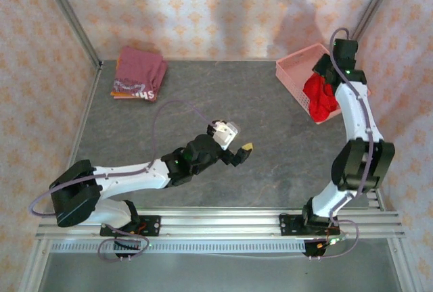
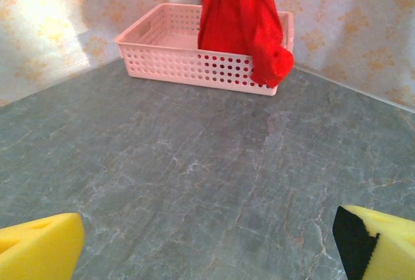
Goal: Fold and stack the t-shirts
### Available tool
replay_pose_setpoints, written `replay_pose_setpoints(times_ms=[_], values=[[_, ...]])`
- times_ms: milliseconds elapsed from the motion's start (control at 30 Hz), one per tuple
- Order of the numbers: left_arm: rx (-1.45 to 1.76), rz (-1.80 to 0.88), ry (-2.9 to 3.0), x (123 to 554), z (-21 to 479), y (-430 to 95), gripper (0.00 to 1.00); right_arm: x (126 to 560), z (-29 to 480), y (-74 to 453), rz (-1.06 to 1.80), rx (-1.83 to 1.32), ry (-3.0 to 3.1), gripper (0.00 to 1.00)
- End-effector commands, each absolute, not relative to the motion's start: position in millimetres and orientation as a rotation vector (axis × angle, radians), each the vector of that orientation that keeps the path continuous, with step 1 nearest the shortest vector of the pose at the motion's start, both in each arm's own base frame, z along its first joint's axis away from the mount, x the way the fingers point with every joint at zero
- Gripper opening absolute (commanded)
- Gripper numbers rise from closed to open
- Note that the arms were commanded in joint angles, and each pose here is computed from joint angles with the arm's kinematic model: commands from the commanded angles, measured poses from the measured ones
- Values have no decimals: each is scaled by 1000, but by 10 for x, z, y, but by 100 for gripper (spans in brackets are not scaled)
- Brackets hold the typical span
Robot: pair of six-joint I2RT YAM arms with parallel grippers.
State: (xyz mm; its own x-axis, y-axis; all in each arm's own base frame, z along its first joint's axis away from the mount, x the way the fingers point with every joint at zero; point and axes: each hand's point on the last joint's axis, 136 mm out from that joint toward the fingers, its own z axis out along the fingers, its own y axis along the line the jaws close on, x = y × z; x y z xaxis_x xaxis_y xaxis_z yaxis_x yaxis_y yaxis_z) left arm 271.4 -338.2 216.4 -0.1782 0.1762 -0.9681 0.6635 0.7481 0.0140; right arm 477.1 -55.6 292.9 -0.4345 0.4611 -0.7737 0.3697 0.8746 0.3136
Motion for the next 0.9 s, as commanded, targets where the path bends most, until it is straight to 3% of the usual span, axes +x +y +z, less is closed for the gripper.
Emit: replay_pose_setpoints(times_ms=[0,200,433,633,667,700,733,767,800,867], values=[[646,-456,1685,2711,2264,-3288,100,4626,3519,-272,181,467,1941,0],[619,-393,1687,2721,2224,-3122,100,4318,4121,514,419,224,1891,0],[586,-301,1720,2742,2153,-2848,100,4008,4409,1464,671,-94,1918,0],[529,-236,1753,2777,2085,-2522,100,4190,4135,1583,743,-46,1988,0],[513,-228,1761,2786,2076,-2460,100,4265,3990,1541,712,-14,2019,4],[491,-218,1772,2804,2064,-2381,100,4340,3819,1507,687,17,2056,17],[473,-213,1780,2816,2055,-2323,100,4419,3642,1445,661,65,2094,44],[451,-207,1791,2825,2036,-2254,100,4506,3426,1344,621,137,2145,62],[430,-200,1803,2839,2021,-2187,100,4574,3193,1219,569,216,2204,71],[390,-180,1837,2866,1975,-2061,100,4617,2846,1019,451,304,2283,81]])
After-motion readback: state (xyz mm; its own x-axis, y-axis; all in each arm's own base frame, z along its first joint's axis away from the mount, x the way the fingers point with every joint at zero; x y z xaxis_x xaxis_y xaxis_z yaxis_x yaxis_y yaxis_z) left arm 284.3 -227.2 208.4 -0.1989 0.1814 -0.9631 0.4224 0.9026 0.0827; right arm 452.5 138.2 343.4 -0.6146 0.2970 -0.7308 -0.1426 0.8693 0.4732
